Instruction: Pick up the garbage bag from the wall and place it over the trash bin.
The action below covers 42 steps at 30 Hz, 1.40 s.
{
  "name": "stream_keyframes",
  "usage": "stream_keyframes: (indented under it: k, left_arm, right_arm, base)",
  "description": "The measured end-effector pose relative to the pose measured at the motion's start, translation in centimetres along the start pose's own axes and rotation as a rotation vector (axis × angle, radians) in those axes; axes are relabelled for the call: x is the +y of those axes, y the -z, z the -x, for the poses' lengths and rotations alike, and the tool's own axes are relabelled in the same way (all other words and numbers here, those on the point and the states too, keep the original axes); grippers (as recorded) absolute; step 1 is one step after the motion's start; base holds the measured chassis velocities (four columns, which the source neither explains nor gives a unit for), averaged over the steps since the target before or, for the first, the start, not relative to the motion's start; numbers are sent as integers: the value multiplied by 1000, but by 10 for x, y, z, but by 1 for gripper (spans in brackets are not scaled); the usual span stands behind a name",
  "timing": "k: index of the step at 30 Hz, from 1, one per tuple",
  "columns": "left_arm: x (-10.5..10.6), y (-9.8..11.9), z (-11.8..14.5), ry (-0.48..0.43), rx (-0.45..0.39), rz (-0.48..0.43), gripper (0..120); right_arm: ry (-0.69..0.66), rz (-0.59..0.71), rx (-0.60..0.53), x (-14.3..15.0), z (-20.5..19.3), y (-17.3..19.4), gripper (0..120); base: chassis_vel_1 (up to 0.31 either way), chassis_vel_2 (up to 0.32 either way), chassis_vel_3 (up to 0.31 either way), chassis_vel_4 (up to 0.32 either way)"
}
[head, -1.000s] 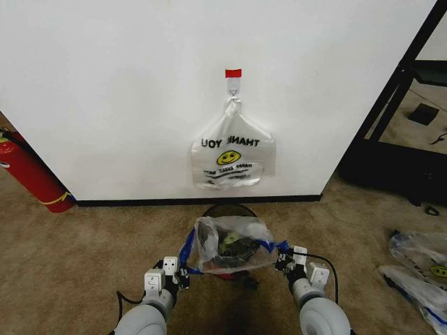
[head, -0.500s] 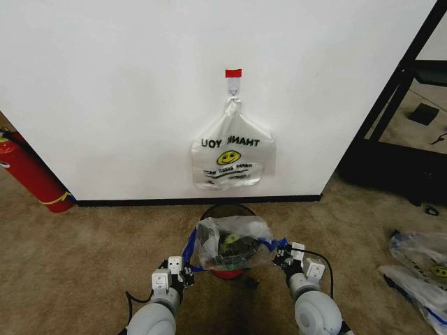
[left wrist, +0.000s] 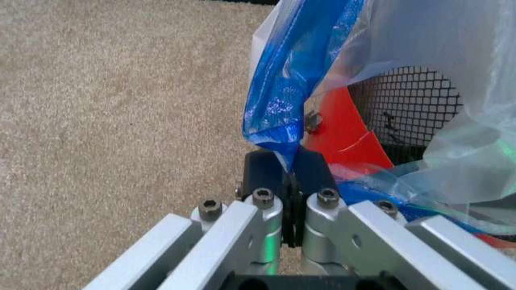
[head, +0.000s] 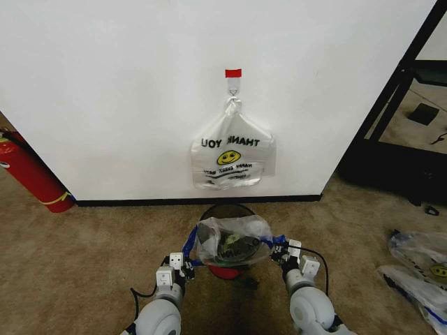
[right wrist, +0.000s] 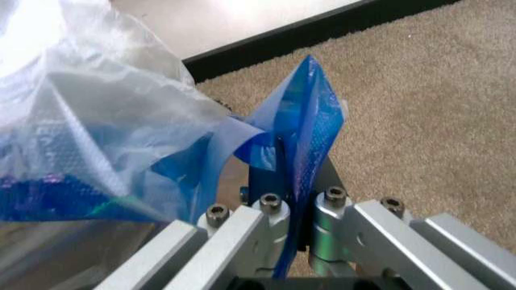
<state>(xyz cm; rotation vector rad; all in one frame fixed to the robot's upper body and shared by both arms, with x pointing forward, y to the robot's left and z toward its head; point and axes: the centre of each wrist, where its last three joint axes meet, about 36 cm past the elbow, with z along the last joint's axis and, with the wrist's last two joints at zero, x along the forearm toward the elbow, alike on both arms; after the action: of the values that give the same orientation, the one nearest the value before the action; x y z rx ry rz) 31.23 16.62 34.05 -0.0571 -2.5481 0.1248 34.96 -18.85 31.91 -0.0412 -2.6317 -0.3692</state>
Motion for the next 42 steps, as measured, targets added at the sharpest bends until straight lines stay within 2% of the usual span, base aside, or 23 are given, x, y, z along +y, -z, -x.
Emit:
stream_keyframes:
  k: [7, 9, 11, 13, 18, 21, 26, 27, 33, 34, 37, 42]
  left_arm:
    - [-4, 5, -4, -25, -10, -11, 0]
    - [-3, 8, -9, -33, -13, -5, 8]
    - [-1, 11, -14, -38, -19, 2, 18]
    - [-1, 11, -14, -38, -20, 2, 18]
    - [1, 18, -35, -60, -54, 38, 41]
    - [1, 22, -43, -68, -69, 48, 48]
    - [1, 33, -67, -93, -98, 62, 72]
    - [1, 33, -67, -93, -98, 62, 72]
    - [-2, 44, -96, -131, -126, 76, 96]
    - [-2, 44, -96, -131, -126, 76, 96]
    - [-4, 49, -107, -140, -145, 79, 100]
    - [-5, 63, -118, -159, -187, 77, 100]
  right_arm:
    - [1, -6, -1, 1, 3, -2, 0]
    - [20, -15, -8, 0, -1, -2, 0]
    - [38, -33, -26, -3, -7, -3, 8]
    - [40, -34, -28, -3, -7, -3, 8]
    - [65, -55, -56, -9, -27, 4, 33]
    - [69, -58, -64, -11, -33, 8, 40]
    - [74, -63, -77, -16, -52, 13, 61]
    - [74, -63, -77, -16, -52, 13, 61]
    - [73, -89, -97, -26, -72, 11, 87]
    - [73, -89, -97, -26, -72, 11, 87]
    - [80, -122, -108, -32, -83, 7, 97]
    - [100, -172, -155, -41, -97, -3, 100]
  base:
    - [0, 0, 0, 0]
    - [0, 0, 0, 0]
    - [0, 0, 0, 0]
    - [0, 0, 0, 0]
    - [0, 0, 0, 0]
    - [0, 0, 0, 0]
    - [0, 0, 0, 0]
    - [0, 0, 0, 0]
    - [0, 0, 0, 0]
    - [0, 0, 0, 0]
    - [0, 0, 0, 0]
    - [0, 0, 0, 0]
